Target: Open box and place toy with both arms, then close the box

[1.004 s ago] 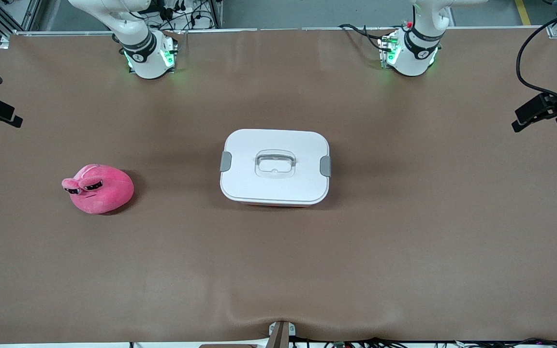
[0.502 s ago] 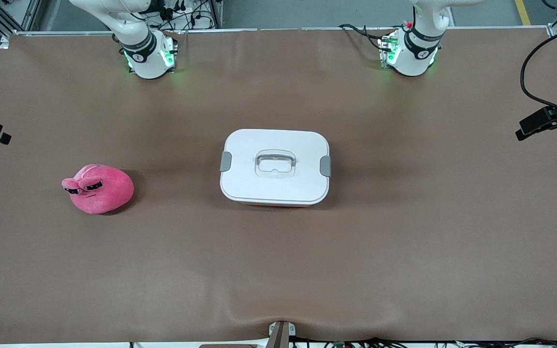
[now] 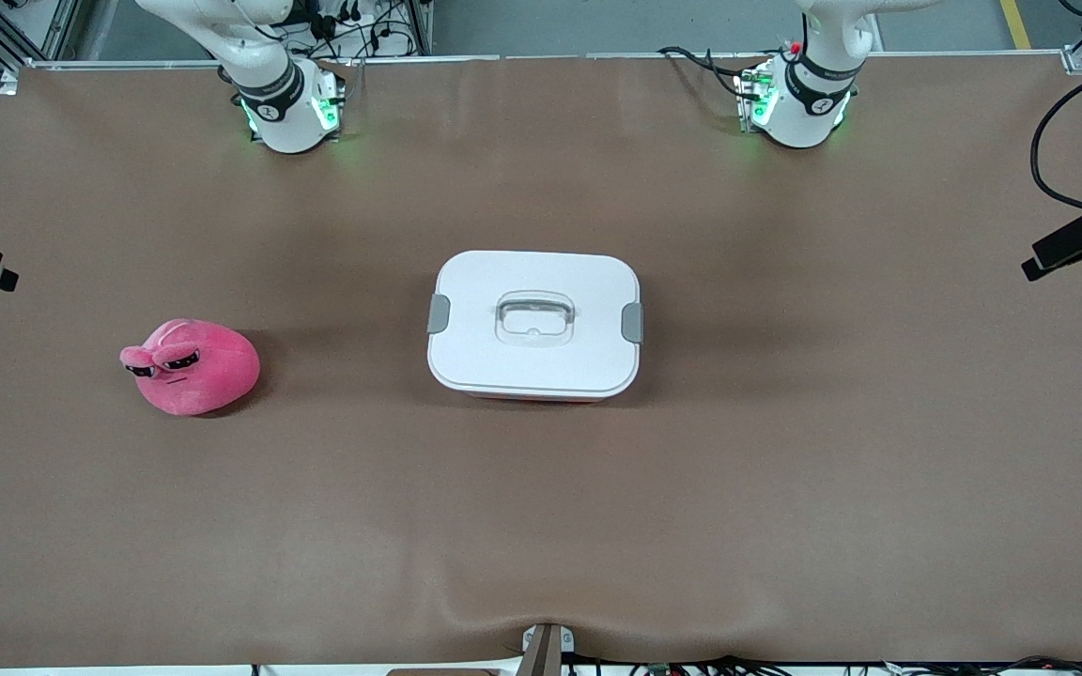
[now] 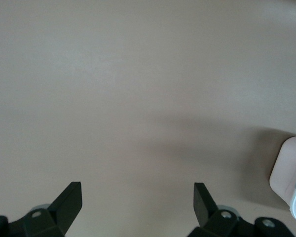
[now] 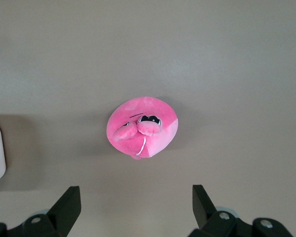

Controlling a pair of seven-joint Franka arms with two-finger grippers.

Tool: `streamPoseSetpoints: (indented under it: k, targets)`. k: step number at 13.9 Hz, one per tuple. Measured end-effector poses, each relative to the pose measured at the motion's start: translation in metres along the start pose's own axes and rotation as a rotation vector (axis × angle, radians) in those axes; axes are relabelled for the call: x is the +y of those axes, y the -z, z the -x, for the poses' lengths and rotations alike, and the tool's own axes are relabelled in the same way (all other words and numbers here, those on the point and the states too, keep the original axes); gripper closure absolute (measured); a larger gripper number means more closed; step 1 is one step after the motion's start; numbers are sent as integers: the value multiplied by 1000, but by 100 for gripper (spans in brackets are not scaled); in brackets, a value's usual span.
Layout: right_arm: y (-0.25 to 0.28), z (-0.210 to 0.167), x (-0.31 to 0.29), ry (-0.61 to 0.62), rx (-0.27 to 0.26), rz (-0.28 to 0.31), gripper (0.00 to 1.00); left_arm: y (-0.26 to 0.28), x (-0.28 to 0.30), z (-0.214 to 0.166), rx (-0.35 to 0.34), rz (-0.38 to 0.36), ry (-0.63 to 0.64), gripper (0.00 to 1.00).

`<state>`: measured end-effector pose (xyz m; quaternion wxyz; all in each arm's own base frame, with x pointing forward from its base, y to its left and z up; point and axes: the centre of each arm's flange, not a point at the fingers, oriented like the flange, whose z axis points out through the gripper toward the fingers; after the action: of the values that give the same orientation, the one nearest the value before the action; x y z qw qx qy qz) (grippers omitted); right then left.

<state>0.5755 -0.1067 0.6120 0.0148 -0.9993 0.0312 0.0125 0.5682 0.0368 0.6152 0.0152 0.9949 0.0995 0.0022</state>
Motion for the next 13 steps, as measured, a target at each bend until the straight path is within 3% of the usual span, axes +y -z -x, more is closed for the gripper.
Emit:
streamPoseSetpoints:
  k: [4,9,13]
  targets:
    - [-2,0,3,-5,-4,0,0,-19,6,-9,-36,17,115,0]
    - [-39,-11,45,-25,-62,-8,0,-35,18,-15,-93,109,313,0]
    - [-59,-24,48,24,-72,-8,0,-44,44,-14,-129,103,497,0]
